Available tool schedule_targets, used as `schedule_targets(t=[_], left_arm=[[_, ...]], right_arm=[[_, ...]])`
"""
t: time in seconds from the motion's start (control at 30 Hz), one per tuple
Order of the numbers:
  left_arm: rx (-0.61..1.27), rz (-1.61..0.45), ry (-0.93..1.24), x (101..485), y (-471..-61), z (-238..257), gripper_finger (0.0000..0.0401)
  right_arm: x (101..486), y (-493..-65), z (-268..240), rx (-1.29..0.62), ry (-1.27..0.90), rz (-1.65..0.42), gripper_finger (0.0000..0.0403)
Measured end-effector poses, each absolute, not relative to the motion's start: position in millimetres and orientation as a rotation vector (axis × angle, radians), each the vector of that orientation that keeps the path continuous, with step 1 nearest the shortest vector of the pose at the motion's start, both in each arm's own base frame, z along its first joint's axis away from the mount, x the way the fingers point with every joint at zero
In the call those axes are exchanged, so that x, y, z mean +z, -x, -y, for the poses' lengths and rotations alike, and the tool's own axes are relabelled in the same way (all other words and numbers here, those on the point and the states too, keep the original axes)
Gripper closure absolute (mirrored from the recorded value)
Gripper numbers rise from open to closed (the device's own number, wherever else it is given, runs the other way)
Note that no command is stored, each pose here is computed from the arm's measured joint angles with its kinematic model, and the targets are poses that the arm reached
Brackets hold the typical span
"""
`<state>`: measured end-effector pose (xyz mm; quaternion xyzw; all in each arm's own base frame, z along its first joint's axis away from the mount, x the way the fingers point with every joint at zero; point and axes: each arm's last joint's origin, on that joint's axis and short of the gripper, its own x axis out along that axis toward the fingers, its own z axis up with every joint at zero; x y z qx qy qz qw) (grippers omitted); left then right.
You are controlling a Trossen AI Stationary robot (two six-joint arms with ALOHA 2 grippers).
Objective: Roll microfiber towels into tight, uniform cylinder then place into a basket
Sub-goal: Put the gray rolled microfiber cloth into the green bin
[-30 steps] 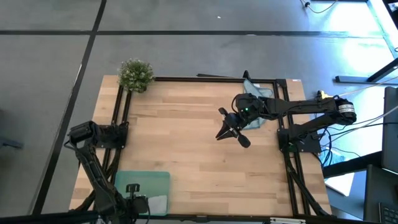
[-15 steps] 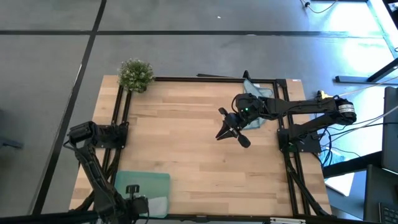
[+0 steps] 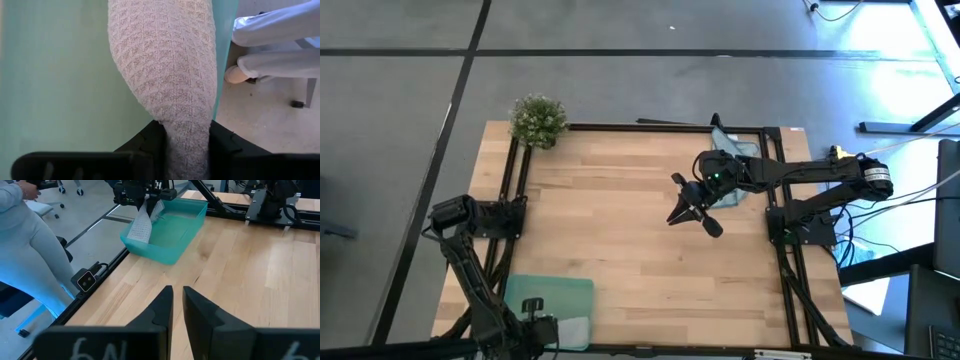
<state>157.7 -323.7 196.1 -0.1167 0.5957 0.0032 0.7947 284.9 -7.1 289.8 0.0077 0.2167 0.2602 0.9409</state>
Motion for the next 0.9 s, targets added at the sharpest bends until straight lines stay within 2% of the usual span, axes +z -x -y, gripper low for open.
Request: schedule_targets(t=[0.5, 0.67, 0.9], left_arm=[[-0.018, -1.329, 0.27, 196.0, -156.1, 325.3, 0.0246], [0.048, -1.352, 0.276, 194.8, -154.1, 321.1, 0.0223], [0.045, -1.355, 0.271, 194.8, -153.9, 321.0, 0.0218]], right_arm=[[289.7, -284.9, 7.0, 0.531, -0.016, -0.443, 0.0358], [289.7, -284.9, 7.1, 0.531, -0.016, -0.443, 0.0358], [289.7, -284.9, 7.0, 0.531, -0.016, -0.443, 0.0358]])
